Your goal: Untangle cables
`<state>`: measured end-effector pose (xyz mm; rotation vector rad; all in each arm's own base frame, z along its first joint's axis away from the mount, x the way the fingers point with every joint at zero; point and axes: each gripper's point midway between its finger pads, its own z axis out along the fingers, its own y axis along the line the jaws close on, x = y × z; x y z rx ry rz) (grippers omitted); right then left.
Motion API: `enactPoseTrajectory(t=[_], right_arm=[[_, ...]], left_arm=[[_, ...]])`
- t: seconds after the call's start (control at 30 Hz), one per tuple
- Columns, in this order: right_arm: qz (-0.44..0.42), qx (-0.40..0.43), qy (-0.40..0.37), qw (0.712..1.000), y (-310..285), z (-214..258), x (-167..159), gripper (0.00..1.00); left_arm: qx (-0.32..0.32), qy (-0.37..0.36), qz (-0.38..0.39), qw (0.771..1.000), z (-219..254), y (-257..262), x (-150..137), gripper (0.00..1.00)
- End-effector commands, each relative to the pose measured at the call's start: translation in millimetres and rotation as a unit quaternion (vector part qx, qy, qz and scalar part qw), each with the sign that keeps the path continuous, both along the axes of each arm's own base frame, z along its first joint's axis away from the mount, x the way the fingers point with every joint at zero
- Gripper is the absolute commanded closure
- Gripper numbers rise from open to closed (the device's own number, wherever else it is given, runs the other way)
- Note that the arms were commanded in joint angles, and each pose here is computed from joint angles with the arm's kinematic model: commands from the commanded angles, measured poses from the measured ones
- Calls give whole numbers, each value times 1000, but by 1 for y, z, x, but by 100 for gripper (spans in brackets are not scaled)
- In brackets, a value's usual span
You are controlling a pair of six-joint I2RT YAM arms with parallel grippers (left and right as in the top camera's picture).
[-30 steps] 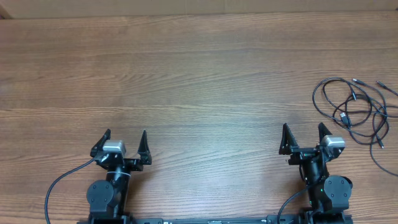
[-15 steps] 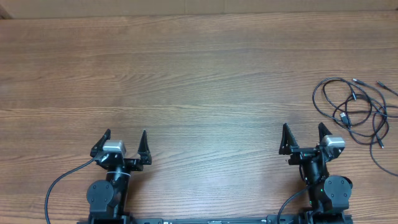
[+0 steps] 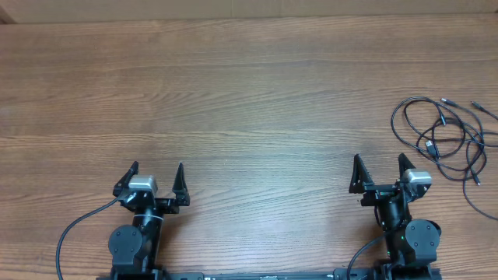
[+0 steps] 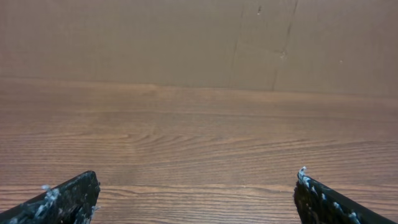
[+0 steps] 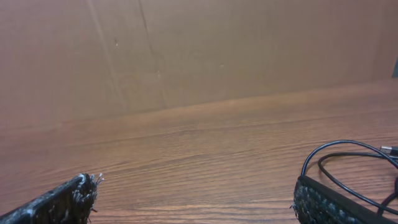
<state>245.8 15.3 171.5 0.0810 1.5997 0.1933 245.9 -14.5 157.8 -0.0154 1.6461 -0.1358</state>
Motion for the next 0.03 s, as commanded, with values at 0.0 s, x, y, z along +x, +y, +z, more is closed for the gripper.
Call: enactPoseTrajectory(t=[0.0], right_arm=[[0, -2, -2, 1000, 1, -2, 0, 0]], left_arm=[[13, -2, -2, 1000, -1, 0, 0, 0]])
